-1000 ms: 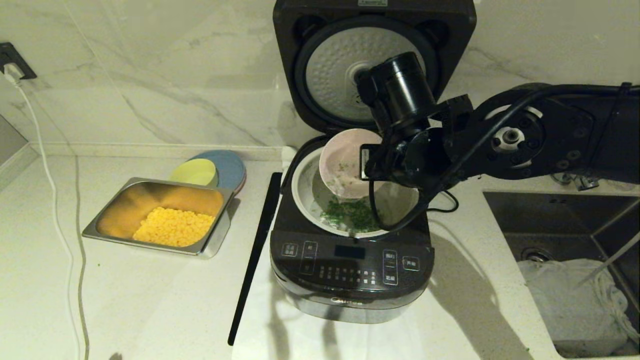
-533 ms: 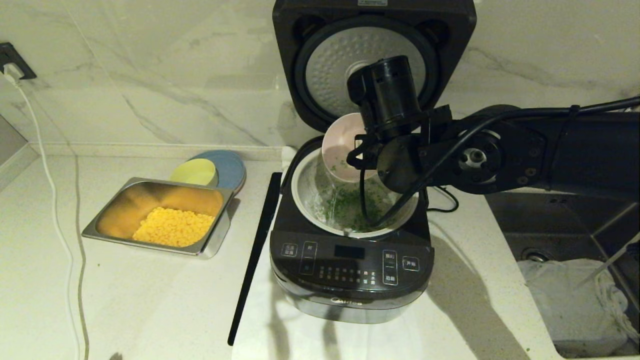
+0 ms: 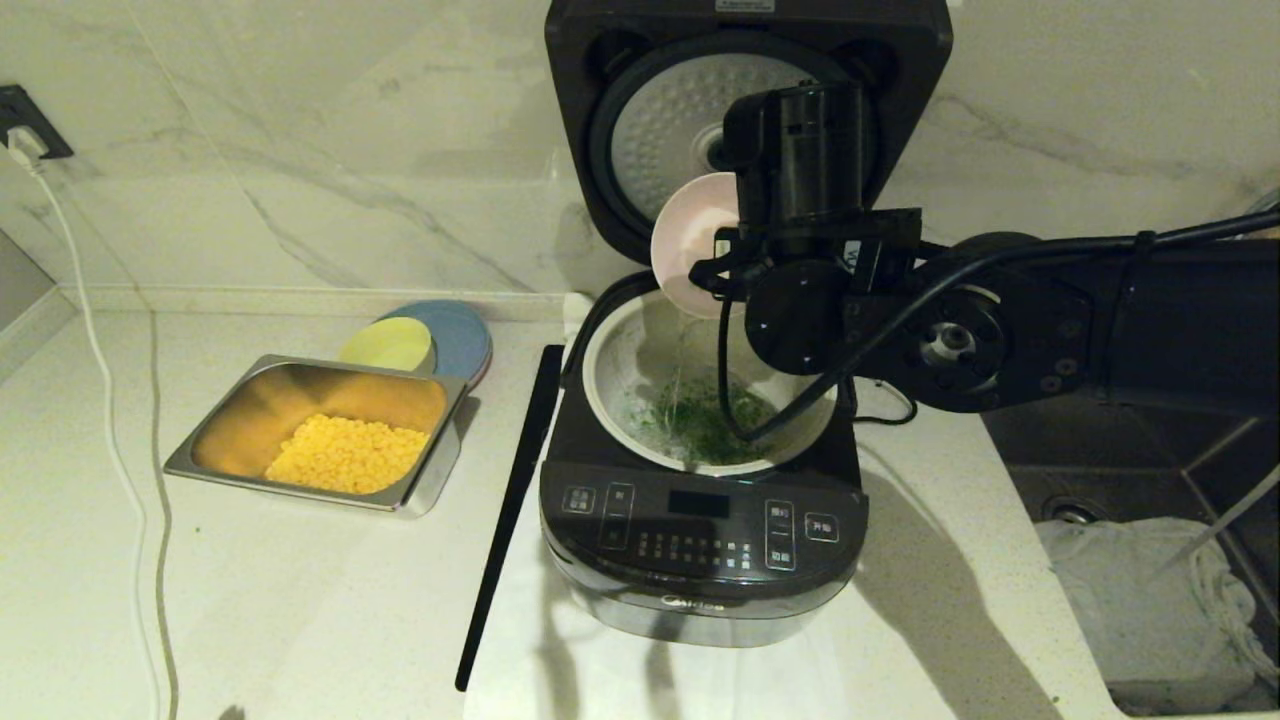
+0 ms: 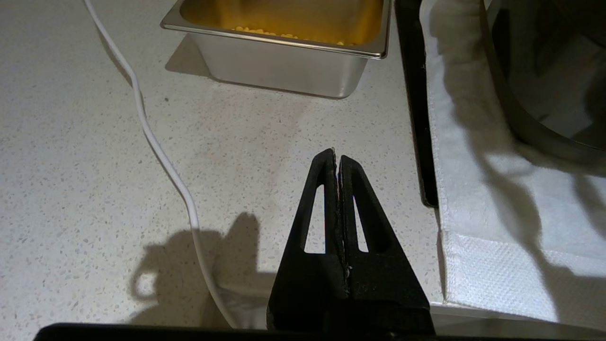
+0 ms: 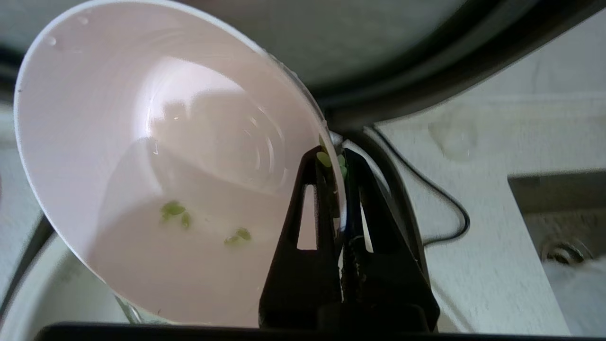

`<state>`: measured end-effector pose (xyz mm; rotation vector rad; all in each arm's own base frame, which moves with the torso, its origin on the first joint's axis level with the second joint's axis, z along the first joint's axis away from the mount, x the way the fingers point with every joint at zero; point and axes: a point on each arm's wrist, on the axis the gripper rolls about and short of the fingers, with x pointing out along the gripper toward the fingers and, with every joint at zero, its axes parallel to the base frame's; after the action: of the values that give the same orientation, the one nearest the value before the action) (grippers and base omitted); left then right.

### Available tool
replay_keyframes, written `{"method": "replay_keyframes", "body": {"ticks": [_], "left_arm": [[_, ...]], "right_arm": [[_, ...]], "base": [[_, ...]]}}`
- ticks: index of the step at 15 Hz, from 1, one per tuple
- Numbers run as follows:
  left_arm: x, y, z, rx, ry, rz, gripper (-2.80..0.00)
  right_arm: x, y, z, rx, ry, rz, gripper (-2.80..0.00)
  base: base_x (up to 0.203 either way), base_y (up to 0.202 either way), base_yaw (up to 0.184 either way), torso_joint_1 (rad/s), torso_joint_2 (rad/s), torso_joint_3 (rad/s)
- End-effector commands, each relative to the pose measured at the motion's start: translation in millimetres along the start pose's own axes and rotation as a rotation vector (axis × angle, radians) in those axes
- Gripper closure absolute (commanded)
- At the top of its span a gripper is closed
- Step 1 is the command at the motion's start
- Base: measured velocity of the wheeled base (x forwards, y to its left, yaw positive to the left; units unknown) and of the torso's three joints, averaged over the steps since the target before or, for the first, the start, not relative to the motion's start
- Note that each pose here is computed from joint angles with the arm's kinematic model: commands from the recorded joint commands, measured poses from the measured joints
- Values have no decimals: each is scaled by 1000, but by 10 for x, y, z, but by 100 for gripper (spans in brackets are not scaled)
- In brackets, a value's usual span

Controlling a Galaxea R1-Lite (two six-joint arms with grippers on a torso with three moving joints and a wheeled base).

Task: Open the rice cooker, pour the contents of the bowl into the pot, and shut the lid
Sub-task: Pour the water from the bowl into the rice cooker

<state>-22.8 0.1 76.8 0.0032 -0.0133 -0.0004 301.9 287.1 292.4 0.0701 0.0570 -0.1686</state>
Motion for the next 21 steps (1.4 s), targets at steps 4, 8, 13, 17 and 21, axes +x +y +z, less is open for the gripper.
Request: {"method": "replay_keyframes", "body": {"ticks": [4,8,13,17,21], "left_arm": [[7,0,-25,0,9,0,0],[7,0,-25,0,9,0,0],[7,0,-25,0,9,0,0],[7,0,-25,0,9,0,0],[7,0,-25,0,9,0,0]], "right_arm": [[-85,-104,29,45,-147,11,0],[-72,-110,-207,49,-265,18,0],[-88,-64,-477,-40,-425,70,0],[-69,-7,-654,-70,-458,78,0],[-90,25,-667,-70,-458,88,0]], "base": [[0,0,0,0,0,0],[0,0,0,0,0,0],[0,0,0,0,0,0],[0,0,0,0,0,0],[0,0,0,0,0,0]]}}
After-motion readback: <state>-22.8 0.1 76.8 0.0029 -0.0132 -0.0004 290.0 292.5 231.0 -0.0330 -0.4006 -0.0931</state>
